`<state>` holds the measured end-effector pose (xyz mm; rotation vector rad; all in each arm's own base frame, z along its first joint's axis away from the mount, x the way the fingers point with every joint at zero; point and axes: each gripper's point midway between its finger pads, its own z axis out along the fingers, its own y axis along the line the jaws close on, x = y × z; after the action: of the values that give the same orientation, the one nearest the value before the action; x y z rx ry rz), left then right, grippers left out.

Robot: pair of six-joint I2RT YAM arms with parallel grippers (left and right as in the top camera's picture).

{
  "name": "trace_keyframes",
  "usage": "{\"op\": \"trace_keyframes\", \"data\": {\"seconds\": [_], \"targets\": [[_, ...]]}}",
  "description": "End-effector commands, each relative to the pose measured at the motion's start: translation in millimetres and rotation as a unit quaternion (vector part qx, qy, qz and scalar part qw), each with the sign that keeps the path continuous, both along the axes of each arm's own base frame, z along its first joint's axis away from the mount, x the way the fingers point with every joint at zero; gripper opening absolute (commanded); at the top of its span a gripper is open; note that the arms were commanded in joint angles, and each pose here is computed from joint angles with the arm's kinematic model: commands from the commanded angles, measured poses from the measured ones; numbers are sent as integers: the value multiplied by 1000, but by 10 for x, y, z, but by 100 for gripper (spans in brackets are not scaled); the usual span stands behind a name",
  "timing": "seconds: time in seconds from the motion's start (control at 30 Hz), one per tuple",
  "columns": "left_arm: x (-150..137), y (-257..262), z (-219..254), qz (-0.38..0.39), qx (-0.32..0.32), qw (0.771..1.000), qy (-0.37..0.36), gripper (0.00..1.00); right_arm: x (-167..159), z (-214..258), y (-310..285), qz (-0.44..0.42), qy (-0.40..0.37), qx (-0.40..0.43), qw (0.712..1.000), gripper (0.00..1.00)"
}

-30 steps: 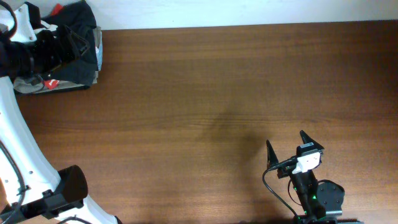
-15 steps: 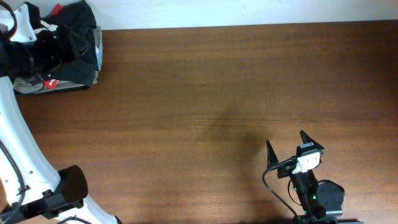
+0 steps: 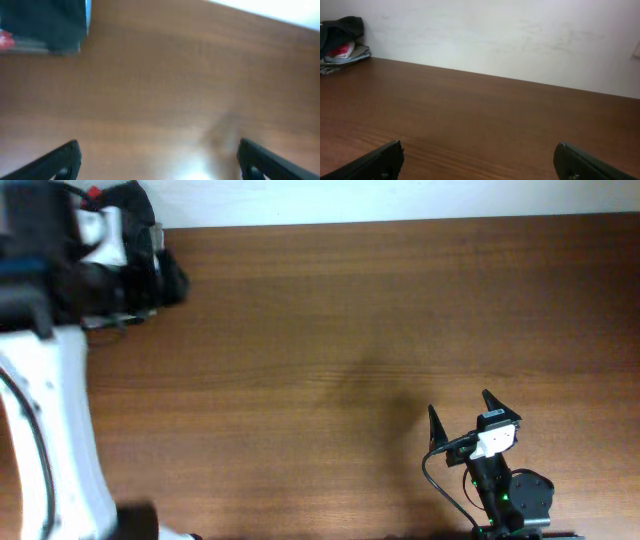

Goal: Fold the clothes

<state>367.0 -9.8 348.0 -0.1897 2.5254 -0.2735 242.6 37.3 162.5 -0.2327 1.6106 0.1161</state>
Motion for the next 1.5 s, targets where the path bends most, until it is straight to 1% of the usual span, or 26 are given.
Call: {"op": "trace_keyframes", "data": {"seconds": [0.0,0.07,0.17,0.2,0.23,0.33,0.37,0.47,0.53,0.67,0.9,1.0,1.07,1.47], "targets": [[-346,-94,-202,-28,80,995,-52,99,4,-17,-41,-10,1,-1,1000,99],[-442,-196,-424,-48,84,990,-99,99,4,-17,-41,-10,1,-1,1000,99],[-604,-246,-713,-51,80,980,-174,99,4,-16,-41,-10,0,-1,1000,98],[-704,-238,-851,-47,78,973,-214,99,4,-17,-41,-10,1,-1,1000,99],[-783,-229,-950,-45,77,968,-236,99,4,-16,-41,-10,0,-1,1000,99],[-1037,-197,-1276,-39,77,958,-274,99,4,-16,-41,-10,0,-1,1000,99],[-1112,-115,-1375,-20,90,953,-290,99,4,-17,-41,-10,1,-1,1000,99],[-1201,-64,-1438,-3,93,935,-344,99,4,-17,-41,-10,1,-1,1000,99],[-1213,-24,-1433,12,95,917,-387,99,4,-16,-41,-10,0,-1,1000,99],[-1238,65,-1521,41,102,894,-435,99,4,-17,-41,-10,1,-1,1000,99],[-1216,142,-1711,57,105,882,-455,99,4,-18,-41,-10,1,-1,1000,99],[-1212,151,-1908,52,108,896,-427,99,4,-17,-41,-10,1,-1,1000,99],[-1211,137,-1906,43,111,896,-428,99,4,-17,-41,-10,1,-1,1000,99],[-1211,160,-1908,45,113,896,-427,99,4,-17,-41,-10,1,-1,1000,99]]}}
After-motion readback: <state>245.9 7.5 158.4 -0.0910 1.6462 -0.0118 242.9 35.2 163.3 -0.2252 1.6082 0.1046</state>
